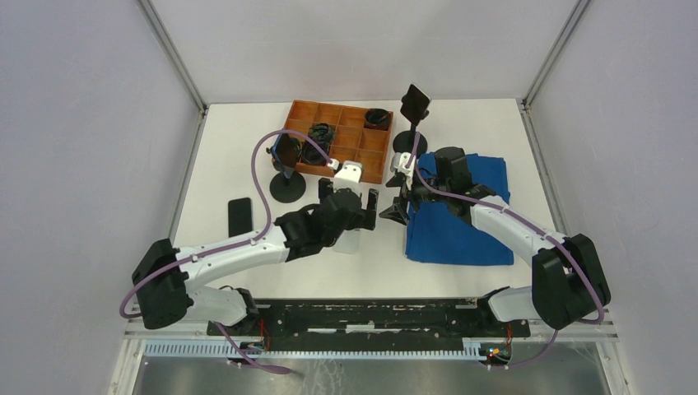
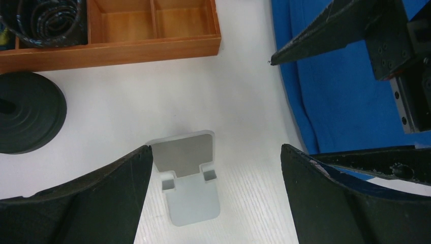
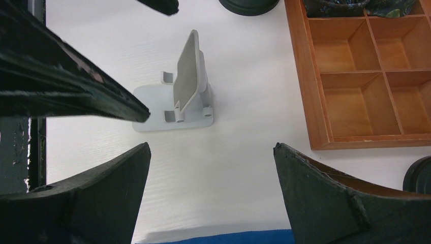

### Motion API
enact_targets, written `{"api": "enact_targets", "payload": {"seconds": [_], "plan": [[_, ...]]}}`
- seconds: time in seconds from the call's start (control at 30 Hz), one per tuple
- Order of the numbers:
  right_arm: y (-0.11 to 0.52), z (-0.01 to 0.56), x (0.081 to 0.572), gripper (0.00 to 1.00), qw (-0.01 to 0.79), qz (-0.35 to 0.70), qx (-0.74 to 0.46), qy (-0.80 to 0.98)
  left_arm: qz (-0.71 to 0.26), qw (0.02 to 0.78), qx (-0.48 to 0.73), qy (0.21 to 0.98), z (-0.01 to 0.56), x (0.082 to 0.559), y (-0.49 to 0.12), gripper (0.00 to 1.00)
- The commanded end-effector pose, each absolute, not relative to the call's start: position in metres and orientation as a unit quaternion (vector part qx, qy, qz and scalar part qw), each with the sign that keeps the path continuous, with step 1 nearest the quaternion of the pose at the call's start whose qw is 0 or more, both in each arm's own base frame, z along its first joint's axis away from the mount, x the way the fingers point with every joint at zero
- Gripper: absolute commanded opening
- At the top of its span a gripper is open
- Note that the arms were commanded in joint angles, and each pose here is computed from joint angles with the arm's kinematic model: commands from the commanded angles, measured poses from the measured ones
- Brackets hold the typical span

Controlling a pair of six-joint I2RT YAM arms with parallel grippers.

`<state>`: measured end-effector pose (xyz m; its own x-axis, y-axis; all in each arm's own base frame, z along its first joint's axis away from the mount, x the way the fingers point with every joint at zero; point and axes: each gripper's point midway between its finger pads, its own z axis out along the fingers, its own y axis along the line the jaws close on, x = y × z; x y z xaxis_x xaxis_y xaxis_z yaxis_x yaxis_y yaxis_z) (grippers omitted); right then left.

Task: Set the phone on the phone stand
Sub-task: Move the phone stand to the center of the board, then pick up the phone at the center of the board.

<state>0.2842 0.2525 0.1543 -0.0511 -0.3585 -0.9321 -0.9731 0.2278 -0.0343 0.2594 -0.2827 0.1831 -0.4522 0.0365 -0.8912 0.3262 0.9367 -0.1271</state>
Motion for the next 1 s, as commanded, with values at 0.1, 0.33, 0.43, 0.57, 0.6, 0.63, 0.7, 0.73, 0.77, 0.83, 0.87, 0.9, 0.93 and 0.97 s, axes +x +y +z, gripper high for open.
{"api": "enact_targets", "payload": {"seconds": [0.1, 0.33, 0.43, 0.57, 0.6, 0.63, 0.7, 0.73, 0.77, 0.83, 0.87, 0.9, 0.93, 0.97], "plan": [[0.256, 0.180, 0.292, 0.98, 0.483, 0.334, -0.528, 0.613, -0.160, 0.535, 0.099, 0.823, 0.212, 0.271, -0.258, 1.00], [0.256, 0.180, 0.292, 0.98, 0.482, 0.334, -0.528, 0.614, -0.160, 0.542, 0.076, 0.821, 0.223, 0.278, -0.223, 1.00], [0.256, 0.180, 0.292, 0.98, 0.482, 0.334, -0.528, 0.614, -0.156, 0.546, 0.069, 0.820, 0.232, 0.281, -0.203, 1.00], [0.256, 0.179, 0.292, 0.98, 0.482, 0.335, -0.528, 0.614, -0.142, 0.548, 0.062, 0.822, 0.244, 0.286, -0.177, 1.00], [0.256, 0.179, 0.292, 0.98, 0.481, 0.335, -0.528, 0.614, -0.139, 0.550, 0.060, 0.821, 0.250, 0.287, -0.171, 1.00], [0.256, 0.180, 0.292, 0.98, 0.482, 0.334, -0.528, 0.614, -0.132, 0.551, 0.059, 0.822, 0.253, 0.288, -0.165, 1.00], [0.256, 0.180, 0.292, 0.98, 0.483, 0.334, -0.528, 0.614, -0.117, 0.553, 0.059, 0.823, 0.257, 0.290, -0.155, 1.00], [0.256, 0.180, 0.293, 0.98, 0.483, 0.334, -0.528, 0.614, -0.108, 0.553, 0.060, 0.824, 0.258, 0.290, -0.149, 1.00], [0.256, 0.180, 0.292, 0.98, 0.483, 0.334, -0.528, 0.614, -0.101, 0.557, 0.057, 0.823, 0.261, 0.290, -0.144, 1.00], [0.256, 0.180, 0.293, 0.98, 0.483, 0.333, -0.527, 0.615, -0.082, 0.558, 0.053, 0.824, 0.261, 0.290, -0.132, 1.00], [0.256, 0.180, 0.293, 0.98, 0.483, 0.333, -0.527, 0.614, -0.071, 0.559, 0.050, 0.824, 0.261, 0.290, -0.125, 1.00], [0.256, 0.180, 0.293, 0.98, 0.483, 0.334, -0.527, 0.615, -0.057, 0.562, 0.045, 0.824, 0.261, 0.290, -0.117, 1.00], [0.256, 0.180, 0.293, 0.98, 0.483, 0.333, -0.527, 0.614, -0.041, 0.564, 0.041, 0.823, 0.260, 0.290, -0.109, 1.00], [0.256, 0.180, 0.293, 0.98, 0.483, 0.334, -0.527, 0.614, -0.026, 0.569, 0.033, 0.821, 0.261, 0.290, -0.099, 1.00]]}}
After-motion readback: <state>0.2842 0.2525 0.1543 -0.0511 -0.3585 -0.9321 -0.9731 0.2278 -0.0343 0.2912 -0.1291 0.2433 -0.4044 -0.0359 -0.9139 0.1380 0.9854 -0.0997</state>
